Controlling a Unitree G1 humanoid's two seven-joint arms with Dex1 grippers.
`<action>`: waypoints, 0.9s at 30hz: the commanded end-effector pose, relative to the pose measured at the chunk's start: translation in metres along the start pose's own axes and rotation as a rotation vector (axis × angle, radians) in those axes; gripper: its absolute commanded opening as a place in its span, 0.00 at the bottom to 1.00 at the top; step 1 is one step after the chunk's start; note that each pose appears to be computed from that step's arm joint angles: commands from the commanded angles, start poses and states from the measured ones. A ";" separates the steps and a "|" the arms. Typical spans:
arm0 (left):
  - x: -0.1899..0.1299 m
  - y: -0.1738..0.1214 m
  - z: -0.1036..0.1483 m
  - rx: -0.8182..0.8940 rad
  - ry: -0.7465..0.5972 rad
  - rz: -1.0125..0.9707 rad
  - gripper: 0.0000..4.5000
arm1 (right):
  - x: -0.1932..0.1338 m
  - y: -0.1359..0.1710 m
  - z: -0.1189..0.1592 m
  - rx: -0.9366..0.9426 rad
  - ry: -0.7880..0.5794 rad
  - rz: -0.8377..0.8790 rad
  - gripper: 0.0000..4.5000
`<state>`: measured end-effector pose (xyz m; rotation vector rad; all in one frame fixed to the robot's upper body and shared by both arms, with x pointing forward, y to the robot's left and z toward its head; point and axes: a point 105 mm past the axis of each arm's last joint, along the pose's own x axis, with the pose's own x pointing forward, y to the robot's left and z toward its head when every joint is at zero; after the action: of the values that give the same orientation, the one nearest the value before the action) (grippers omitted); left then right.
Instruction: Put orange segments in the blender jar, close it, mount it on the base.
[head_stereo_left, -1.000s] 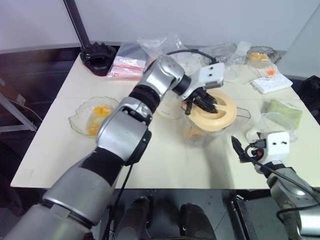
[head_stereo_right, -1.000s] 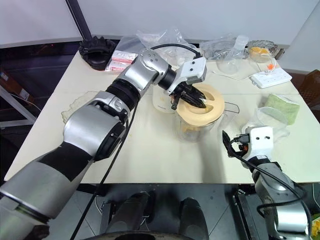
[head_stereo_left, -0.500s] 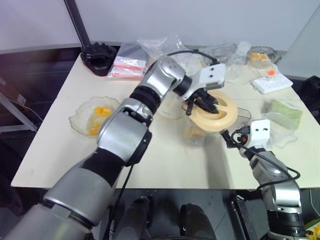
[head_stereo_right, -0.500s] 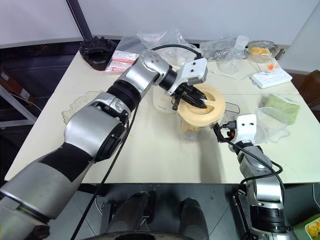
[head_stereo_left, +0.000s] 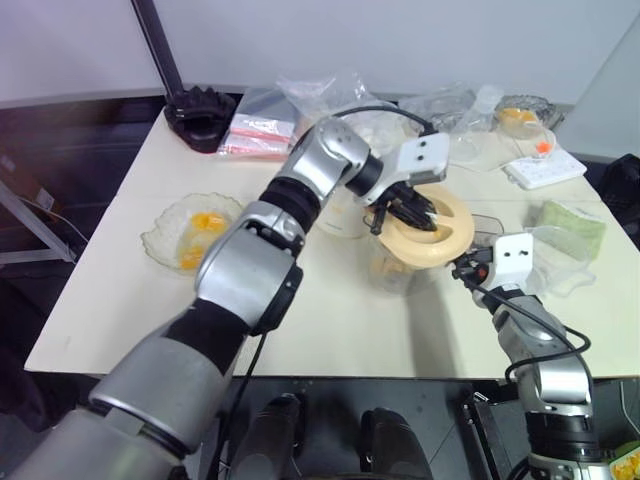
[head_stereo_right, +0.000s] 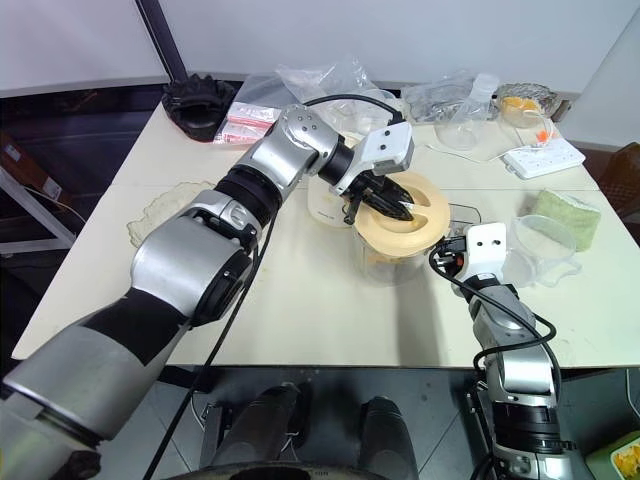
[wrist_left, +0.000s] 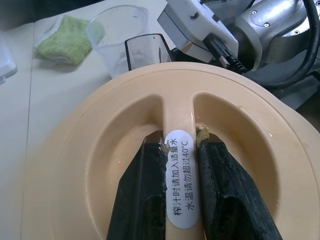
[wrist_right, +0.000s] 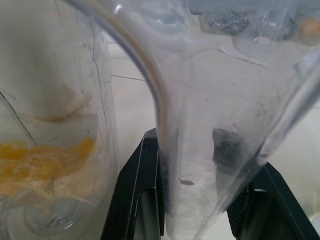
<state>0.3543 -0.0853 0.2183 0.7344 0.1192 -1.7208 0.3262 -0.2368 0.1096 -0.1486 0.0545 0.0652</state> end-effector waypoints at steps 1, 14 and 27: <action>0.014 -0.005 -0.017 -0.096 0.011 0.002 0.06 | 0.001 -0.006 0.014 -0.059 -0.040 -0.026 0.21; 0.024 0.001 -0.037 -0.188 0.006 0.152 0.06 | 0.010 -0.004 0.017 -0.069 -0.052 -0.011 0.21; 0.006 0.008 -0.008 -0.182 -0.124 0.123 0.80 | 0.012 -0.007 0.014 -0.073 -0.048 -0.012 0.21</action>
<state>0.3673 -0.0863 0.2143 0.5060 0.1156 -1.5913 0.3368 -0.2413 0.1067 -0.1462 0.0657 0.0576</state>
